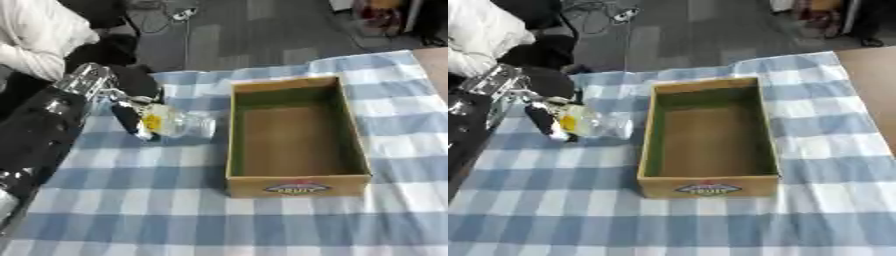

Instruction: Pick up objects on the table and place them in the box.

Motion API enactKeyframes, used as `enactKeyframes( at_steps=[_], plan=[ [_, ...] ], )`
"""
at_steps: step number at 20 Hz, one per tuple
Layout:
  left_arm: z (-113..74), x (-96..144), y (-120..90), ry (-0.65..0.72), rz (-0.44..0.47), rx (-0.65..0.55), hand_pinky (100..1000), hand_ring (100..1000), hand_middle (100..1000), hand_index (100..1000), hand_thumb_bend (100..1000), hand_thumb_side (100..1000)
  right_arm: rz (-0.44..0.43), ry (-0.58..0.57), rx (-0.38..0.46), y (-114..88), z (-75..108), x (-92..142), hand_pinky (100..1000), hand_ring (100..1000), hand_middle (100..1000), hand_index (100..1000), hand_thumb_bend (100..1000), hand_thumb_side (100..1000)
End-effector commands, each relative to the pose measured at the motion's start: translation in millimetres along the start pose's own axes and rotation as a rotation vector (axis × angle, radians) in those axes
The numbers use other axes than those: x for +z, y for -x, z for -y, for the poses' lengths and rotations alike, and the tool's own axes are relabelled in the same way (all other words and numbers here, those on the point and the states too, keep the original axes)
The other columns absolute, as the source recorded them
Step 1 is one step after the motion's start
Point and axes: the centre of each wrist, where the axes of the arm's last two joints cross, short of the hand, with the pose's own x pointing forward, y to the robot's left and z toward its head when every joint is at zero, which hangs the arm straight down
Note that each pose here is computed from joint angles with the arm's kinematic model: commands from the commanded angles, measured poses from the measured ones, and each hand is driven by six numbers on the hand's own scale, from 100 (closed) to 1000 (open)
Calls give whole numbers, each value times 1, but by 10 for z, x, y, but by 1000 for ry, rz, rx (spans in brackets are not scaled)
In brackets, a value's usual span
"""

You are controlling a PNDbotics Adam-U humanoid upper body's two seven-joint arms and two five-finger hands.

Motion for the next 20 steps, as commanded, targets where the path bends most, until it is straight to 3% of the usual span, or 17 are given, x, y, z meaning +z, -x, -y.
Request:
enactKeyframes(
  at_steps=[1,2,9,20],
  plan=[
    [-274,168,89,-35,1,-49,100,100,158,286,100,949,26,-14,16,-52,32,-56,527,483,540,778,100,961],
    [-346,140,58,-59,17,-57,100,100,153,287,100,748,25,-14,15,-52,29,-56,527,483,540,778,100,961],
    [-773,-82,-108,-149,103,-128,100,100,153,283,100,749,25,-14,0,-55,-2,-66,527,483,541,779,100,961],
    [-1020,-296,-225,-194,158,-175,100,100,151,285,100,751,38,-14,-26,-70,-47,-115,528,486,544,778,100,961]
  ],
)
